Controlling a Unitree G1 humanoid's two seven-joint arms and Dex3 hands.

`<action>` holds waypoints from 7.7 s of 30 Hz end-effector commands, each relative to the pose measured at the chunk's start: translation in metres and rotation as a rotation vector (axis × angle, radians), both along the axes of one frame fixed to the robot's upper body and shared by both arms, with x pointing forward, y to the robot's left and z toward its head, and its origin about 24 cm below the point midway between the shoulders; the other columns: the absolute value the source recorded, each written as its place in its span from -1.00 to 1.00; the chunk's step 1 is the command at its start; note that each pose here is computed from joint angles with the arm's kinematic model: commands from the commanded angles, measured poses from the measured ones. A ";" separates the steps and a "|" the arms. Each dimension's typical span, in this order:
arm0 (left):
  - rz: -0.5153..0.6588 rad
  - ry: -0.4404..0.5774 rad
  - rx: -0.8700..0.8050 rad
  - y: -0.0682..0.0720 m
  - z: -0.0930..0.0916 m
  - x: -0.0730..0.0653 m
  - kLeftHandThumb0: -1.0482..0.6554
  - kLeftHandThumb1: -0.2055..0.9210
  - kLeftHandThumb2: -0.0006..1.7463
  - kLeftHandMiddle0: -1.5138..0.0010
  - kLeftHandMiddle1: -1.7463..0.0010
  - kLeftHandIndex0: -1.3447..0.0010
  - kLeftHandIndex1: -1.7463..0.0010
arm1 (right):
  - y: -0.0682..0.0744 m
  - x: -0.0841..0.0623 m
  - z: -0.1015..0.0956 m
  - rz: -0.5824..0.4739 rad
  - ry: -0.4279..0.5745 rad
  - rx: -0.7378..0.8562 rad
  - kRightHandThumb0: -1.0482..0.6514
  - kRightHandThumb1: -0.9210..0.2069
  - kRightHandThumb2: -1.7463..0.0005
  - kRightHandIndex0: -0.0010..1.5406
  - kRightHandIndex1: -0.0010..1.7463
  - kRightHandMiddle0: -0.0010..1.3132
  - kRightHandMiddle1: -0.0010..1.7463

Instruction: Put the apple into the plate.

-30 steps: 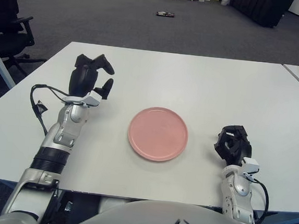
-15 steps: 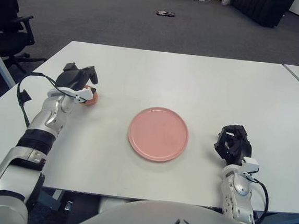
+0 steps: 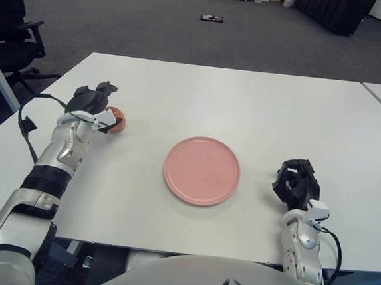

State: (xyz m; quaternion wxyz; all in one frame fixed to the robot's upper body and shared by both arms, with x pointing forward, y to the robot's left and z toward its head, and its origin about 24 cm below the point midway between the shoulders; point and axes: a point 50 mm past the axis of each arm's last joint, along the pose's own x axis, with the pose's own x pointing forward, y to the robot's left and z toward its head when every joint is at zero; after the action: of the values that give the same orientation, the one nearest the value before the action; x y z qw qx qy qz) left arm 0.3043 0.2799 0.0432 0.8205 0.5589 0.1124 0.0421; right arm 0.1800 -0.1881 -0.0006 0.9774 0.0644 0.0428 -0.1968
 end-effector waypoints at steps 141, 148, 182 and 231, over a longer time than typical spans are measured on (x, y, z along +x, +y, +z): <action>-0.038 -0.020 -0.001 -0.025 -0.044 0.016 0.17 -0.41 0.75 0.00 -0.96 0.23 -0.99 | -0.015 -0.002 0.003 -0.051 -0.024 -0.003 -0.25 -0.36 -0.16 -0.03 1.00 -0.36 1.00; -0.063 -0.042 0.080 -0.024 -0.044 0.015 0.22 -0.72 0.94 -0.22 -0.87 0.04 -1.00 | -0.017 -0.002 0.003 -0.069 -0.012 -0.004 -0.25 -0.37 -0.16 -0.04 1.00 -0.36 1.00; -0.059 -0.002 0.045 -0.024 -0.044 0.017 0.23 -0.59 0.83 -0.18 -0.80 0.10 -1.00 | -0.019 -0.005 0.005 -0.093 -0.021 0.001 -0.25 -0.36 -0.17 -0.01 1.00 -0.36 1.00; -0.536 -0.584 -0.145 -0.111 0.056 0.010 0.23 -0.56 0.87 -0.07 -0.98 0.11 -1.00 | -0.015 -0.004 0.004 -0.079 -0.024 0.014 -0.25 -0.36 -0.17 -0.03 1.00 -0.35 1.00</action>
State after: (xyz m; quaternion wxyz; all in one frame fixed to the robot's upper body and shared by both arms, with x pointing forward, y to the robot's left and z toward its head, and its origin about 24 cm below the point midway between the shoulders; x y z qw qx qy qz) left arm 0.3184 0.1789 0.0897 0.8292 0.5003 -0.2489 -0.0165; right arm 0.1715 -0.2057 0.0012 0.9687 0.0652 0.0412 -0.2360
